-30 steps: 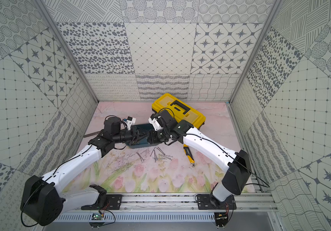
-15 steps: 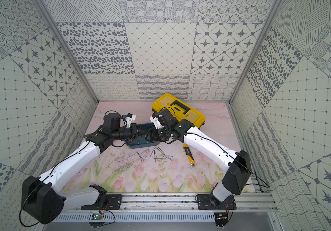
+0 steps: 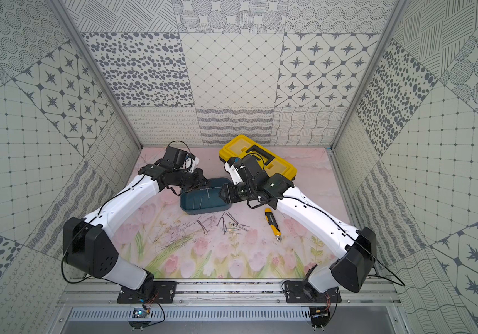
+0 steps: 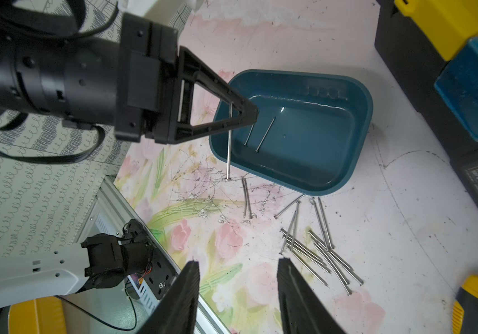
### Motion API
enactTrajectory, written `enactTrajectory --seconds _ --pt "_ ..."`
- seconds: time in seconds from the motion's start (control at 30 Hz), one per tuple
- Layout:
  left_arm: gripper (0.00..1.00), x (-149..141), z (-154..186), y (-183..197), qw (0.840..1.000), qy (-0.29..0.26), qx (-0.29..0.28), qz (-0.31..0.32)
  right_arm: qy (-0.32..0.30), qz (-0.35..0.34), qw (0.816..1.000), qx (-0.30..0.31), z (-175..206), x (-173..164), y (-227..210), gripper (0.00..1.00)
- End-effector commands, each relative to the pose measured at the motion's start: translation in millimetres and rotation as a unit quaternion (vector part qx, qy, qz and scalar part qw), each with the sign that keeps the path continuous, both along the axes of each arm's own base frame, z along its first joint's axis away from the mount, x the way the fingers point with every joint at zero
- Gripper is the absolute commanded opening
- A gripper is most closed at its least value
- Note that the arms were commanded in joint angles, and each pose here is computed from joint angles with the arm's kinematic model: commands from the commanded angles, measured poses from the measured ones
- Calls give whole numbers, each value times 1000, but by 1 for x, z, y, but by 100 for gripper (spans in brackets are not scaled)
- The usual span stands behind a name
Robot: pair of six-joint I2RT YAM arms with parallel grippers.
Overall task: Put the nails on the desktop into the storage box
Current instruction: Place the nail in the storage box.
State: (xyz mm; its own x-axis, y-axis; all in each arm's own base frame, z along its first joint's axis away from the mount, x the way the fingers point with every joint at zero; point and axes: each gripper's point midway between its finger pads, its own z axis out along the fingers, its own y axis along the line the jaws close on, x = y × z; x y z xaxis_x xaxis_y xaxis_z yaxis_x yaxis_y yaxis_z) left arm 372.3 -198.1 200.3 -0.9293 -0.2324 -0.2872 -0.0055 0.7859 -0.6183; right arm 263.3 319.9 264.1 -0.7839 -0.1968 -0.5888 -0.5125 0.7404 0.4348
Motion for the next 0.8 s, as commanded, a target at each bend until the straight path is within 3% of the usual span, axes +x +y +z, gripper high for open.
enactTrajectory --seconds 0.0,0.47,0.77 --pt "0 9 -44 30 992 34 119 -30 -29 13 999 -29 -6 2 -7 49" --pt "0 51 -127 36 982 88 166 -32 -28 17 998 -52 -17 -1 -14 49" --pt "0 52 -159 43 976 108 188 -24 -30 2 998 -63 -18 -1 -27 50"
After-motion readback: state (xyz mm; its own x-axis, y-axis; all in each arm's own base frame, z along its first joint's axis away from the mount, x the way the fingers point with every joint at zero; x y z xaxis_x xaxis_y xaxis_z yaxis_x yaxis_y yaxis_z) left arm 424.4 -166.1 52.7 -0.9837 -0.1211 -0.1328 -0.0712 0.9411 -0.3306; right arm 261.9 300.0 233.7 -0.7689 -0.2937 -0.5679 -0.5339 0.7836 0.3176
